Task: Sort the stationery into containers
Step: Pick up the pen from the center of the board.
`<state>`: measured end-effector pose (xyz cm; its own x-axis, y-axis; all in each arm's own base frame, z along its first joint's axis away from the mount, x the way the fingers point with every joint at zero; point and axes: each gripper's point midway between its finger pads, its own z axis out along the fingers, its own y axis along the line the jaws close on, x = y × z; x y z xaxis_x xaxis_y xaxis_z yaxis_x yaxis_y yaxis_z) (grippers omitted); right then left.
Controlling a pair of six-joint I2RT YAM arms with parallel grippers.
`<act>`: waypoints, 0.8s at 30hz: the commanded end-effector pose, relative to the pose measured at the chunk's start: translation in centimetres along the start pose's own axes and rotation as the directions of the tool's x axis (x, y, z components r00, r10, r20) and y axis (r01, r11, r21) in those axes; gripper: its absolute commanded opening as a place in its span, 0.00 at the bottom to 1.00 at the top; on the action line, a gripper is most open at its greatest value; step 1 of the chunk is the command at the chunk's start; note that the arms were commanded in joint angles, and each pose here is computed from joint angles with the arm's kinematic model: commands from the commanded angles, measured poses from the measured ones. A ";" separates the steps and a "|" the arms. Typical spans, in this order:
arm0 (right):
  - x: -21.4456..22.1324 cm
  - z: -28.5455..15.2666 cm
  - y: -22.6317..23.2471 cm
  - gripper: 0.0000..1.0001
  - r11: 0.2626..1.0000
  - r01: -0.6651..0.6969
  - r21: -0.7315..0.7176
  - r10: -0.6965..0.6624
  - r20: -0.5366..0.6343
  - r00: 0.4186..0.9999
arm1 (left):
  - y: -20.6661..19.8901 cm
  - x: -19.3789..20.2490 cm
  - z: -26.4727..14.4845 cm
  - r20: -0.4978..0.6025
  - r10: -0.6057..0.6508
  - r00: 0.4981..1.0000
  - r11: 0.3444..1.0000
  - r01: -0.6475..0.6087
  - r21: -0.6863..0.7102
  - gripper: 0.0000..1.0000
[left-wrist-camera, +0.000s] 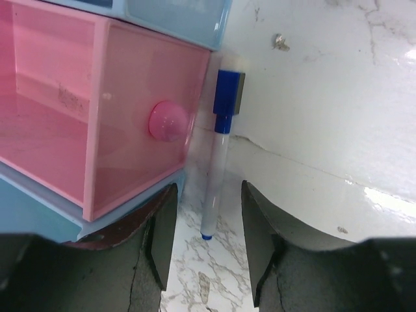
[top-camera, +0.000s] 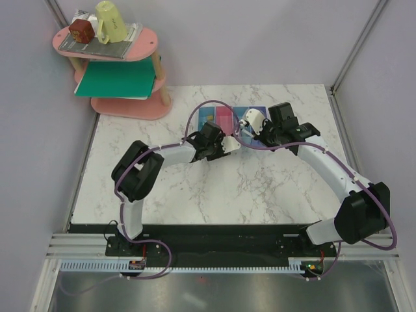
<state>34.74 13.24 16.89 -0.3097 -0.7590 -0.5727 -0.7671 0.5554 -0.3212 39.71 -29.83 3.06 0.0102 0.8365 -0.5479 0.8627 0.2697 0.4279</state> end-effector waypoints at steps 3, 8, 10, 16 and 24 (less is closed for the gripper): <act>-1.7 -0.8 -1.2 0.02 0.999 -0.015 0.035 0.013 0.053 0.998 | -2.5 -0.5 1.9 0.052 0.176 0.983 0.967 -0.182 0.178 0.50; -2.0 -1.0 -1.6 0.02 0.999 -0.027 0.044 0.024 0.062 0.998 | -3.6 0.3 2.5 0.028 0.257 0.966 0.931 -0.255 0.261 0.50; -2.0 -1.1 -1.7 0.02 0.998 -0.030 0.048 0.027 0.060 0.998 | -4.5 0.6 2.6 0.024 0.264 0.964 0.912 -0.258 0.317 0.49; -2.5 -1.3 -2.1 0.02 0.998 -0.033 0.056 0.029 0.068 0.997 | -5.8 0.6 1.8 0.030 0.265 0.964 0.875 -0.253 0.412 0.48; -3.3 -2.1 -2.6 0.02 0.997 -0.035 0.063 0.030 0.088 0.996 | -6.6 0.8 1.6 0.019 0.261 0.965 0.852 -0.240 0.465 0.34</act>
<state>35.86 13.33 19.16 -0.3009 -0.7318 -0.6115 -0.7373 0.5852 -0.3376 38.49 -32.94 2.45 0.2652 0.8413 -0.4710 0.9375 -0.1107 0.3300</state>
